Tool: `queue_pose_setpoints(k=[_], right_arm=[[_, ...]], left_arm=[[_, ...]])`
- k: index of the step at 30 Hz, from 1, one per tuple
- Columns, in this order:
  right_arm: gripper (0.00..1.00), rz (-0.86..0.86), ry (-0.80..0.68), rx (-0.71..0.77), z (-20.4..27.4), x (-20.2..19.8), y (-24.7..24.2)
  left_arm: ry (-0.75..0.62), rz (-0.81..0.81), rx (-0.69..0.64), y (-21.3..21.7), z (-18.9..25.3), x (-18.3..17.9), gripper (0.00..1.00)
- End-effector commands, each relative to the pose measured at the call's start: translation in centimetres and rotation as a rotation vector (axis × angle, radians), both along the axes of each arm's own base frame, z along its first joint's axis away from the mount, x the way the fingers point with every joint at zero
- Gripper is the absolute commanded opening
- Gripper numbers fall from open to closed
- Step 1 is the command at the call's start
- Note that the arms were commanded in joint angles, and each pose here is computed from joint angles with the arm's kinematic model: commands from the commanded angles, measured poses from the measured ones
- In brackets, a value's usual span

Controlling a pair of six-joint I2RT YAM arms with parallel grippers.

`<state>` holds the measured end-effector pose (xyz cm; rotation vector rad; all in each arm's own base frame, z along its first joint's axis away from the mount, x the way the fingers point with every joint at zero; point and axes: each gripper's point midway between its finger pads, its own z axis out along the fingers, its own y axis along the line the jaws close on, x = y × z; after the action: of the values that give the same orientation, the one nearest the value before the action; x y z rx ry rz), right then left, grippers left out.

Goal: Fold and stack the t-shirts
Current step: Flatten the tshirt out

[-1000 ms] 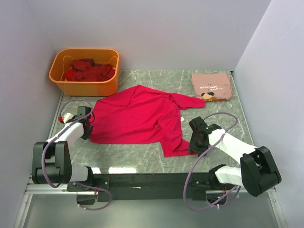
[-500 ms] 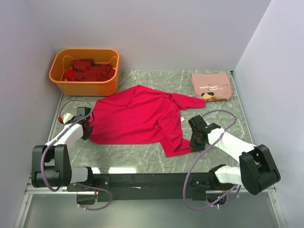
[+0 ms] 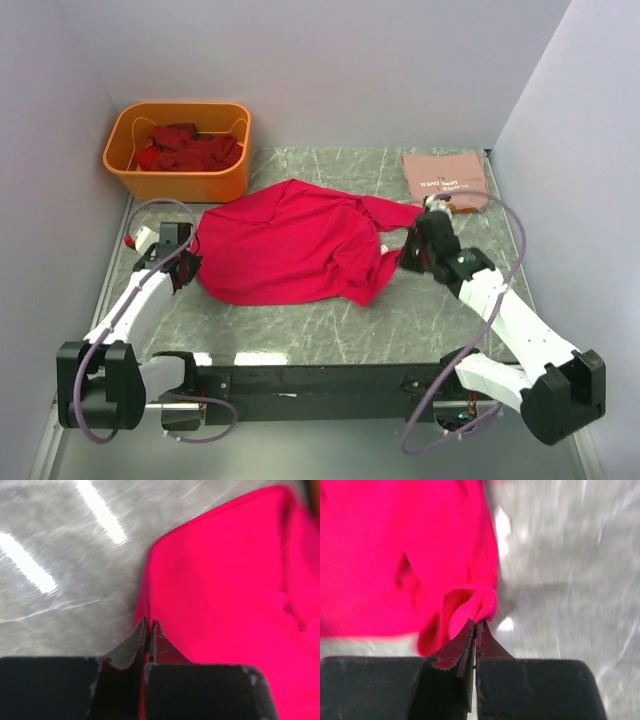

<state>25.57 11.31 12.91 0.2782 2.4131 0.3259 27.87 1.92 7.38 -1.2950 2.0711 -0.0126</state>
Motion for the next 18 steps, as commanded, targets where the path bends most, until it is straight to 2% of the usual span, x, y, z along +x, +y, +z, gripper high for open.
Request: queue_pose_setpoints(k=[1,5,10,13,18], right_arm=[[0.0,-0.06,-0.153,0.031,5.0,5.5,-0.6],[0.0,-0.16,-0.194,0.066,8.0,11.4,-2.7],[0.0,-0.204,-0.247,0.088,11.6,14.6,-4.4],[0.0,-0.205,-0.356,0.084,16.3,14.7,-4.8],[0.0,-0.278,-0.547,0.031,24.7,12.6,-7.7]], left_arm=[[-0.117,-0.016,-0.007,-0.4,4.2,3.6,0.01],[-0.082,-0.012,0.008,-0.2,5.0,5.9,0.01],[-0.105,-0.011,0.023,-0.3,8.6,8.0,0.01],[-0.211,-0.008,0.053,-0.3,13.1,8.5,0.01],[-0.504,-0.028,0.083,-0.1,23.7,7.4,0.01]])
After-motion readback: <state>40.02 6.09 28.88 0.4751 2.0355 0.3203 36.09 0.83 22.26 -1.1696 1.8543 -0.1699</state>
